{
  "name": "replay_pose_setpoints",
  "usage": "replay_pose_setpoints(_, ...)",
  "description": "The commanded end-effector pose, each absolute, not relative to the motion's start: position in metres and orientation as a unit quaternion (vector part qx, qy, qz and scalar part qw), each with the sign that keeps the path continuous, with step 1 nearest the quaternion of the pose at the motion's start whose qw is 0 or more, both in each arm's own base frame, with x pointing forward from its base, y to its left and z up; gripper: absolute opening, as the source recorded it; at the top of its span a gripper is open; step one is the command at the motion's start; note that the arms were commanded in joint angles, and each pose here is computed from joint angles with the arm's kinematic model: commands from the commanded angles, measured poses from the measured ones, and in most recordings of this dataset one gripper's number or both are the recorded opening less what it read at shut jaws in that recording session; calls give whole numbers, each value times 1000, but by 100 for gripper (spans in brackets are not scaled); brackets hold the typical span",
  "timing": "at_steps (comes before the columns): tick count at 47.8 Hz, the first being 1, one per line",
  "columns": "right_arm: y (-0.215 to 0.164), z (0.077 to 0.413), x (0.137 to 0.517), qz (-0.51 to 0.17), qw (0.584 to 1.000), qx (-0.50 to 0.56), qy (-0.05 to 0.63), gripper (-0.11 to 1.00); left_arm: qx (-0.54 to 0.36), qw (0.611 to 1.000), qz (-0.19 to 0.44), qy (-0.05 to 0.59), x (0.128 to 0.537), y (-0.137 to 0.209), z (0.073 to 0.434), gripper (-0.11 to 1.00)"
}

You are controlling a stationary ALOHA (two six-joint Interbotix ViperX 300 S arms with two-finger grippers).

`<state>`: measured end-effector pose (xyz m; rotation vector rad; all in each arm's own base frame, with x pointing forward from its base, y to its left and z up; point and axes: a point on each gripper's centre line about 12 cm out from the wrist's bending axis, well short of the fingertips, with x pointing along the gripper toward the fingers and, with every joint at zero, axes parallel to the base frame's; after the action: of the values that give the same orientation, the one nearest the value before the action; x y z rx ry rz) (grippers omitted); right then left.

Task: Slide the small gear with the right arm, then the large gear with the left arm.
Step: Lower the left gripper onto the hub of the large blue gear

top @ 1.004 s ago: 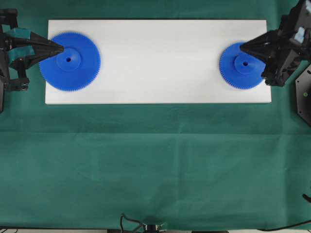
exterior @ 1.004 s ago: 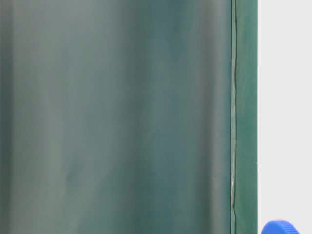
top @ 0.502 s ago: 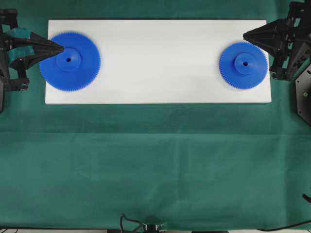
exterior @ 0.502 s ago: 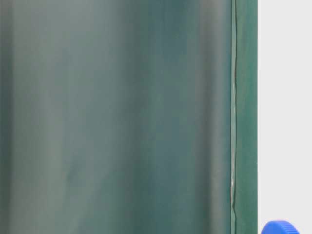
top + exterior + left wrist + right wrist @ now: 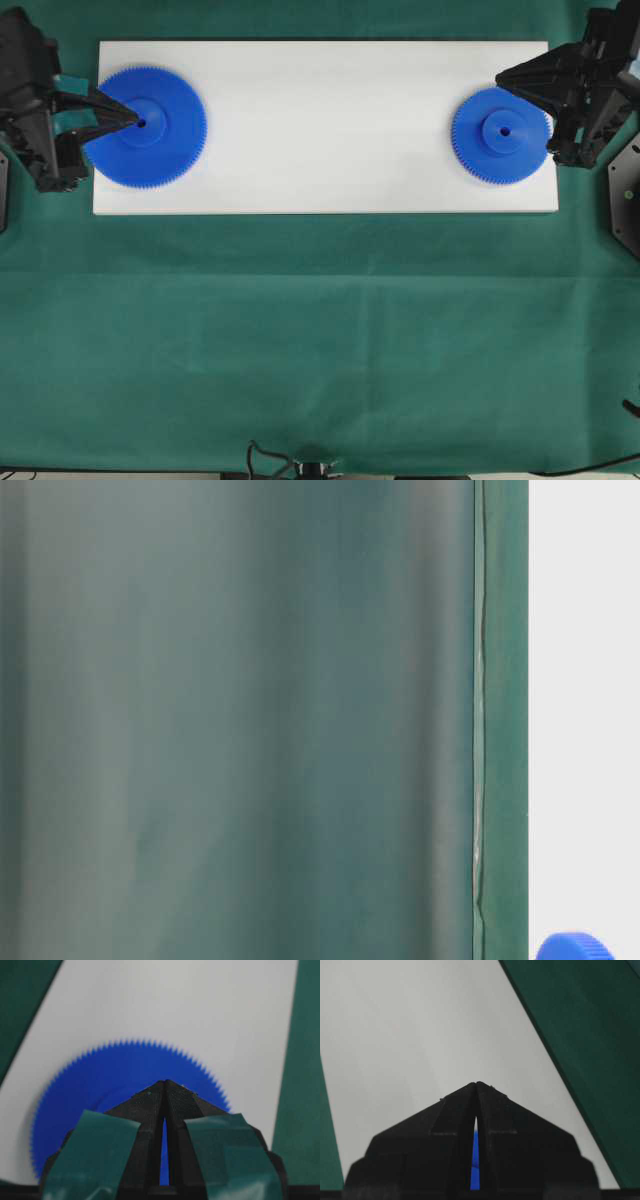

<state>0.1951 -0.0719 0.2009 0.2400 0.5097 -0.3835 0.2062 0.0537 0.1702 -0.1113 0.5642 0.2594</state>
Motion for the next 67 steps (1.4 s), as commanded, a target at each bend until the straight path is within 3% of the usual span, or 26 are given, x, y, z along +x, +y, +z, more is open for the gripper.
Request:
replay_pose_setpoints(1, -74, 208, 199, -189, 945, 116, 240, 53, -60, 946, 136, 287, 210, 59, 164, 0)
replay_pose_setpoints(20, -74, 208, 199, -189, 945, 116, 240, 53, -69, 935, 156, 311, 205, 67, 137, 0)
replay_pose_setpoints(67, -74, 207, 199, -189, 945, 118, 241, 53, -74, 926, 165, 332, 211, 73, 119, 0)
